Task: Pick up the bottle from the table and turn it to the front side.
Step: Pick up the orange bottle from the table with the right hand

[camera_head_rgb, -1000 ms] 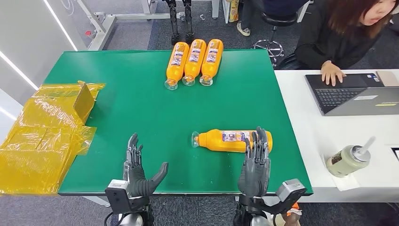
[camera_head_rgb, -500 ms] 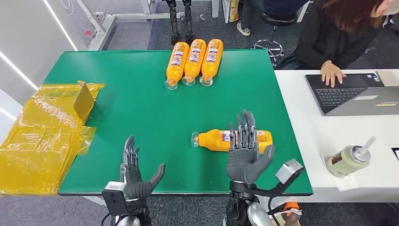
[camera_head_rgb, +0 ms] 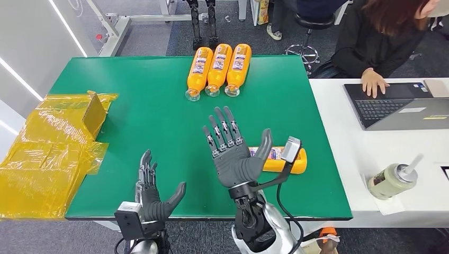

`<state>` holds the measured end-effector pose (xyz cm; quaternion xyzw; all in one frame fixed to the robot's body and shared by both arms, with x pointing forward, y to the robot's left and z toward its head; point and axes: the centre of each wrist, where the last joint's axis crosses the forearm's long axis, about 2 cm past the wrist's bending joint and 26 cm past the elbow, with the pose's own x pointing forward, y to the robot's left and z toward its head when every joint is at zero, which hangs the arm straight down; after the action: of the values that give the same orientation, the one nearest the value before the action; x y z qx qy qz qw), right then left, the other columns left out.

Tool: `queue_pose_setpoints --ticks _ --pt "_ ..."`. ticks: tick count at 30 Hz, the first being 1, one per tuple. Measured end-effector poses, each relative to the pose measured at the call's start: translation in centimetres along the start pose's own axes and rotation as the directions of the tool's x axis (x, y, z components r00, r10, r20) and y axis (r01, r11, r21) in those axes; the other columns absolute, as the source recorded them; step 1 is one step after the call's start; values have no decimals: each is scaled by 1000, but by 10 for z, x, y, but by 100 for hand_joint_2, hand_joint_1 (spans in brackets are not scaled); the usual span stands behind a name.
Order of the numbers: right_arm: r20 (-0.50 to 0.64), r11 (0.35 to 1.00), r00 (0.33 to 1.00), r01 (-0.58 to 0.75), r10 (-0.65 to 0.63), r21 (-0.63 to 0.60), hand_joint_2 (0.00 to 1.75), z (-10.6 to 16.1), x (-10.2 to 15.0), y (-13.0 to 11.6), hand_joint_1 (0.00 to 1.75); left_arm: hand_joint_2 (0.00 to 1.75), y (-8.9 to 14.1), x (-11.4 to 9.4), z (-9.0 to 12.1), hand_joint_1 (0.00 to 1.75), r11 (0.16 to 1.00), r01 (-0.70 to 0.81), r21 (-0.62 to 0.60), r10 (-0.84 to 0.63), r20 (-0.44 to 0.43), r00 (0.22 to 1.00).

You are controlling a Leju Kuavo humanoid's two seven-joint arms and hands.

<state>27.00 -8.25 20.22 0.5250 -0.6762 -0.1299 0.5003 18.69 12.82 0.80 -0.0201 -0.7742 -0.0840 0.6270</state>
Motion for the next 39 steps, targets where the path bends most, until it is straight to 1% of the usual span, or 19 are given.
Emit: queue_pose_setpoints --ticks 4,8,11,13,15,18,21,23,24,25,26,28,30,32,33,34,37,39 --pt "-34 999 999 39 -38 13 0 -10 -1 6 0 175 -1 0 0 0 1000 2 -9 -2 0 1000" --pt "-71 997 995 76 -74 26 0 -13 -6 12 0 175 -2 0 -2 0 1000 -3 -24 3 3 1000" --pt "-57 995 996 76 -72 58 0 -14 -9 16 0 175 -4 -1 0 0 999 -1 -40 1 1 1000" --pt "-29 998 999 37 -36 49 0 -15 -9 17 0 175 -7 -1 6 0 999 8 -44 -8 -5 1000" --pt "-23 1000 1000 8 -8 24 0 -17 -10 16 0 175 -10 -1 9 0 999 12 -48 -13 -7 1000" --pt "-33 999 999 -33 33 7 0 -18 -12 10 0 175 -12 0 8 0 999 10 -52 -10 -3 1000" --pt "-22 984 985 -174 173 -29 0 -16 -18 -1 0 175 -13 1 5 0 999 14 -49 -14 1 1000" --pt "-21 949 951 -309 308 -64 0 -11 -22 -14 0 175 -14 2 2 0 999 21 -48 -20 8 1000" --pt "-32 920 923 -384 383 -82 0 -7 -24 -23 0 175 -14 2 0 0 999 24 -48 -23 13 1000" --pt "-52 877 882 -471 468 -94 44 -2 -25 -34 0 175 -13 3 -3 0 998 27 -49 -26 20 999" --pt "-78 820 826 -564 559 -94 87 4 -25 -46 0 175 -14 4 -7 0 998 30 -50 -29 28 999" --pt "-139 674 673 -737 726 -50 175 20 -22 -75 0 175 -13 6 -13 0 998 36 -59 -33 45 998" --pt "-209 524 508 -851 836 30 175 37 -14 -104 0 175 -12 7 -19 0 997 36 -71 -32 57 998" --pt "-282 382 342 -918 897 103 175 53 0 -130 0 175 -9 6 -22 0 996 34 -83 -29 63 998" --pt "-308 322 271 -938 912 129 175 58 7 -140 0 175 -7 6 -23 0 996 34 -88 -28 64 998" --pt "-326 273 214 -950 921 148 175 62 15 -148 0 175 -5 5 -24 0 995 34 -90 -29 64 998" --pt "-356 187 115 -967 928 174 175 65 35 -163 0 175 -1 4 -26 0 995 38 -90 -32 65 997" --pt "-374 104 26 -977 927 189 175 68 47 -169 0 175 1 4 -27 0 994 40 -100 -33 68 997"
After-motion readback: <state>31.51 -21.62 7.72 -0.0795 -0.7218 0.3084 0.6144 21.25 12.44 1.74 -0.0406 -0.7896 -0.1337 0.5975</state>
